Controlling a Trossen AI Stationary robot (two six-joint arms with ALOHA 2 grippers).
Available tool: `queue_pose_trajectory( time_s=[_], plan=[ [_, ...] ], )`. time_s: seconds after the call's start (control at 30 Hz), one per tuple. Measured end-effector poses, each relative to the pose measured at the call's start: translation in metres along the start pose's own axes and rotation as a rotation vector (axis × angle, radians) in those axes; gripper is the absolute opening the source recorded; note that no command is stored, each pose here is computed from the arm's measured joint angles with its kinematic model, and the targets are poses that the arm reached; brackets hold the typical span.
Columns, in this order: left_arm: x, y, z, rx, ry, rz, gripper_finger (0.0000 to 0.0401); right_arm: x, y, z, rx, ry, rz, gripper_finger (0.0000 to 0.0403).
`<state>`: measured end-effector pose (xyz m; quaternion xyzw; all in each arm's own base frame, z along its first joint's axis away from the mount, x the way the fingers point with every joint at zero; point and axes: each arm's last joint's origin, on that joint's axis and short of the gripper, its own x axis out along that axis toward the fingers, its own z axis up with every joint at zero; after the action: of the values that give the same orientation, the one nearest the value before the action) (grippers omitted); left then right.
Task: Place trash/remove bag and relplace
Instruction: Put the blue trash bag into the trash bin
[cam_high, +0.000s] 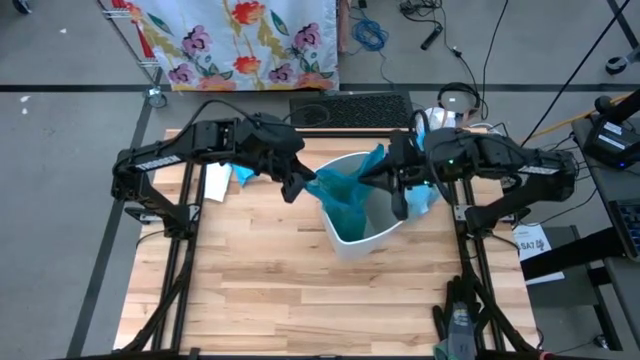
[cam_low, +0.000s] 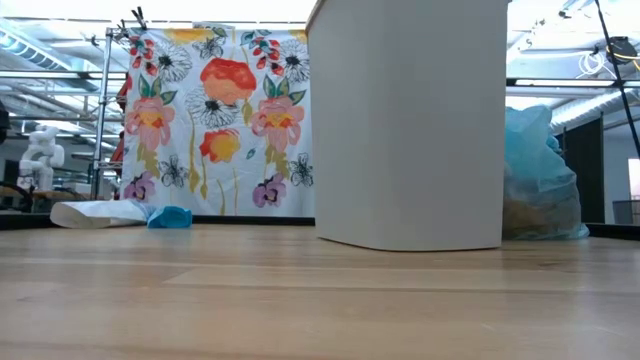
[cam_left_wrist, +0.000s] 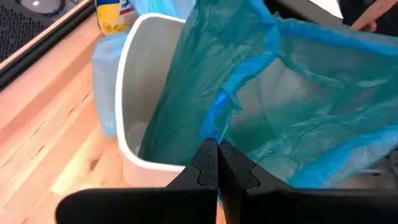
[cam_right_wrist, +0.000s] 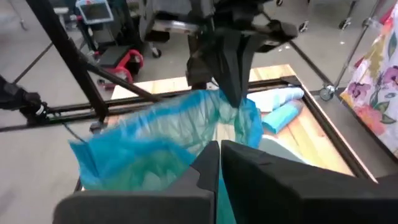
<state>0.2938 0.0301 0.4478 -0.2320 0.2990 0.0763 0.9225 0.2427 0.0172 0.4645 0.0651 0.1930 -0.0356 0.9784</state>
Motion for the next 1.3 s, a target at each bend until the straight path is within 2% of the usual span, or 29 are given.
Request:
queue_pose_trajectory(
  time_s=[0.1,0.23,0.37,0.57,0.77,0.93,1.2,1.3],
  plan=[
    [0.0,0.0,0.0,0.001,-0.005,-0.003,0.0,0.003,0.002,0.013,-0.009,0.06,0.001,0.0006],
    [0.0,-0.001,0.002,0.003,-0.022,-0.011,0.0,0.015,-0.001,0.019,-0.016,0.212,-0.041,0.0002],
    [0.0,-0.004,0.005,0.008,-0.053,-0.028,0.0,0.032,-0.007,0.024,-0.024,0.306,-0.063,0.0001],
    [-0.003,-0.005,0.008,0.012,-0.105,-0.006,0.0,0.053,-0.012,0.016,0.032,0.516,0.088,0.0],
    [-0.017,-0.003,0.008,0.026,-0.164,0.069,0.0,0.045,-0.007,-0.001,0.104,0.744,0.147,0.0],
    [-0.039,-0.006,0.005,0.029,-0.203,0.056,0.0,0.03,-0.002,0.003,0.13,0.708,0.146,0.0],
    [-0.05,-0.024,-0.01,0.041,-0.169,0.038,0.0,0.018,-0.015,0.007,0.103,0.648,-0.001,0.0],
    [-0.049,-0.031,-0.018,0.042,-0.133,0.047,0.0,0.015,-0.026,0.009,0.061,0.623,-0.092,0.0]
  ],
)
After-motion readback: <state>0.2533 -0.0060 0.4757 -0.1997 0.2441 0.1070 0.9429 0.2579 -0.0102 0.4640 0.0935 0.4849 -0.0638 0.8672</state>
